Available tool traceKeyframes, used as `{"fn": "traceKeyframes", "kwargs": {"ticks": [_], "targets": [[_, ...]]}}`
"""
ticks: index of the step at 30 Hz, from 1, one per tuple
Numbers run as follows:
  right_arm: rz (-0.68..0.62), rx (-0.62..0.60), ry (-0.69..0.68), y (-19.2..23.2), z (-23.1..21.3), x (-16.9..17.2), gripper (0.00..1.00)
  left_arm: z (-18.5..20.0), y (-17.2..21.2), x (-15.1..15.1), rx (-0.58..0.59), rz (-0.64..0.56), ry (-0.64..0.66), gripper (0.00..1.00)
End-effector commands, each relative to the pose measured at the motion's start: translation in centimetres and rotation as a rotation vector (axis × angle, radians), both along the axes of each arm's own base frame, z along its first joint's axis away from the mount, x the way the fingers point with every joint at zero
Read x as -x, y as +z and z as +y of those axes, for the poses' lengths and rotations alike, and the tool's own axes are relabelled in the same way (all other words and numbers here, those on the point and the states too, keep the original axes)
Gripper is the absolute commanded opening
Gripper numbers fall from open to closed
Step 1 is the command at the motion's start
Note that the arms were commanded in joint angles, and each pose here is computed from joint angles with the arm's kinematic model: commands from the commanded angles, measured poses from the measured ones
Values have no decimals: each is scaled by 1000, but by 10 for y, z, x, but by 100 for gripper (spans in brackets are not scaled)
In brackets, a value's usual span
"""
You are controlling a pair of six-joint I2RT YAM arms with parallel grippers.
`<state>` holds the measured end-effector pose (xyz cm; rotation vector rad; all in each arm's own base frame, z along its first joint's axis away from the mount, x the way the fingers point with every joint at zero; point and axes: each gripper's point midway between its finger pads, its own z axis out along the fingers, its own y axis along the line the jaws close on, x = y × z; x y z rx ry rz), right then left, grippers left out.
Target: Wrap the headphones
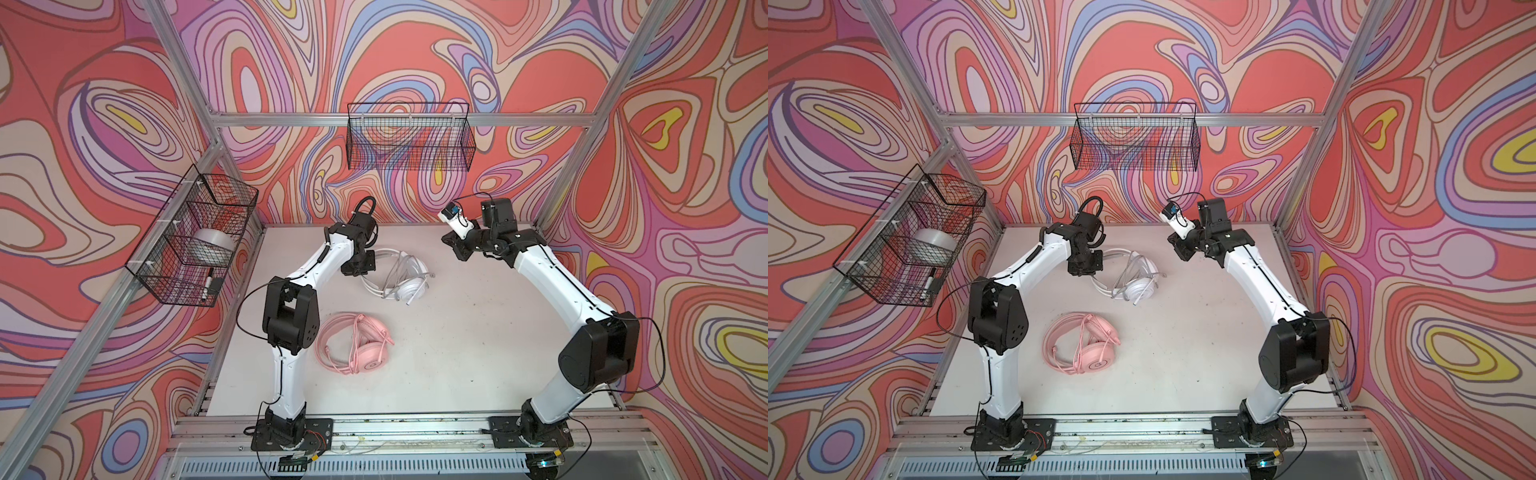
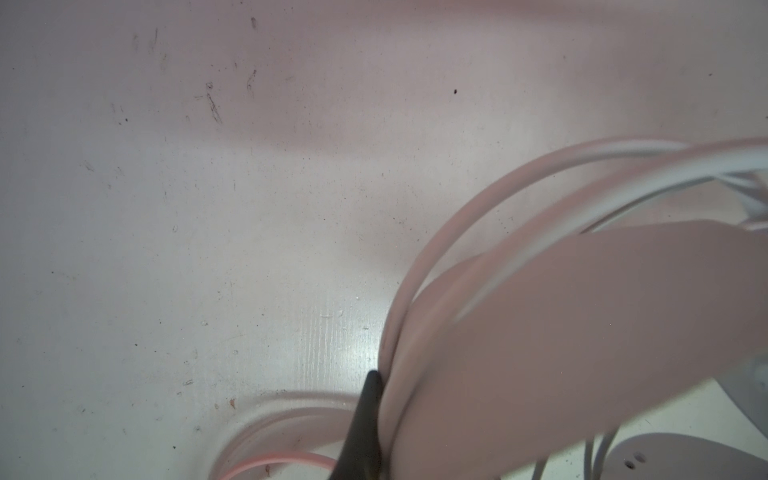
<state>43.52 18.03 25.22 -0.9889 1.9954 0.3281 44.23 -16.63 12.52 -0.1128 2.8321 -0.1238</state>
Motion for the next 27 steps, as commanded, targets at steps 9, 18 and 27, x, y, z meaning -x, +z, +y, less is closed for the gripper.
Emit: {"fn": "traceKeyframes", "kwargs": {"ticks": [9,18,27], "targets": [[-15,43,153,-62,3,50,49,-17,13,-3,71,-5,-56,0],[-167,54,188,-81,6,39,55,-18,16,2,76,8,-79,0],[-245,76,244,-89,14,27,59,-20,18,4,73,19,-94,0]]}}
